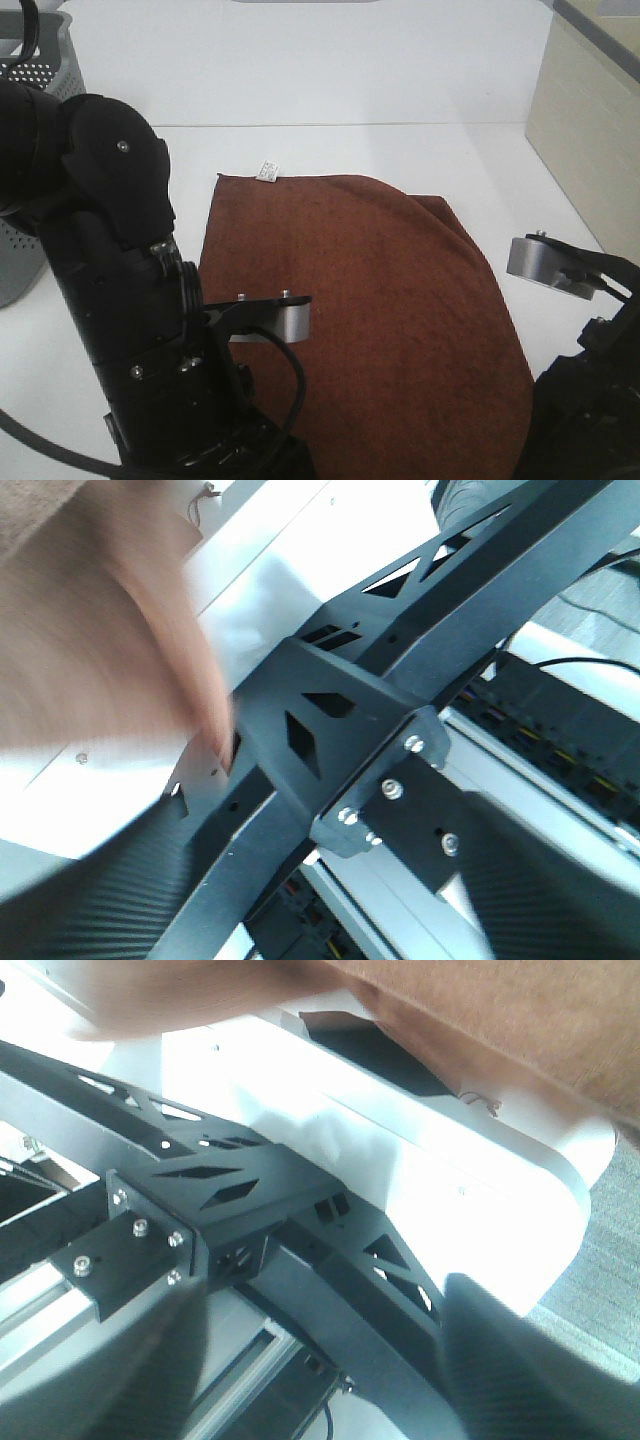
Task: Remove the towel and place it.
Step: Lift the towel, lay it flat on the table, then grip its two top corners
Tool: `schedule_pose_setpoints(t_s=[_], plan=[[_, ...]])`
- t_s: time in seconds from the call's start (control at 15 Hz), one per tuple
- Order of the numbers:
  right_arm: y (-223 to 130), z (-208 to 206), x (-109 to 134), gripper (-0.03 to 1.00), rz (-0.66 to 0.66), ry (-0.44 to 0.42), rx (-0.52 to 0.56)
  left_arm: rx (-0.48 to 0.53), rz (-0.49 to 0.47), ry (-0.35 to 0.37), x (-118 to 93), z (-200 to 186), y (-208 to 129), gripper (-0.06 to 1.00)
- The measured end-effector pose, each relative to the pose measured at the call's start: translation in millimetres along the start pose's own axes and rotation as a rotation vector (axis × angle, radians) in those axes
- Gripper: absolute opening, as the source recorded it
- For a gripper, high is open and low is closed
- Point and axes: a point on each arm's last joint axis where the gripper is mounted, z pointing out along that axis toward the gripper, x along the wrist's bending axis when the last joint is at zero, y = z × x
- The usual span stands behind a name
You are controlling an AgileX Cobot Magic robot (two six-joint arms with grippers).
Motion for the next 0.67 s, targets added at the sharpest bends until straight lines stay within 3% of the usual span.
schedule_pose_setpoints(t_s=[0.13, 0.47, 0.67], plan=[[1.1, 0.0, -0.4, 0.70, 0.000, -0.005, -0.012, -0.003, -0.002, -0.007, -1.2, -0.7, 0.6, 0.81], [34.7, -37.4, 12.6, 0.71, -0.065, -0.108, -0.196, -0.080, 0.099, 0.038, -13.5, -25.9, 17.9, 0.82], [65.8, -85.9, 27.7, 0.71, -0.113, -0.247, -0.363, -0.258, 0.092, 0.087, 1.2, -81.9, 43.9, 0.82]])
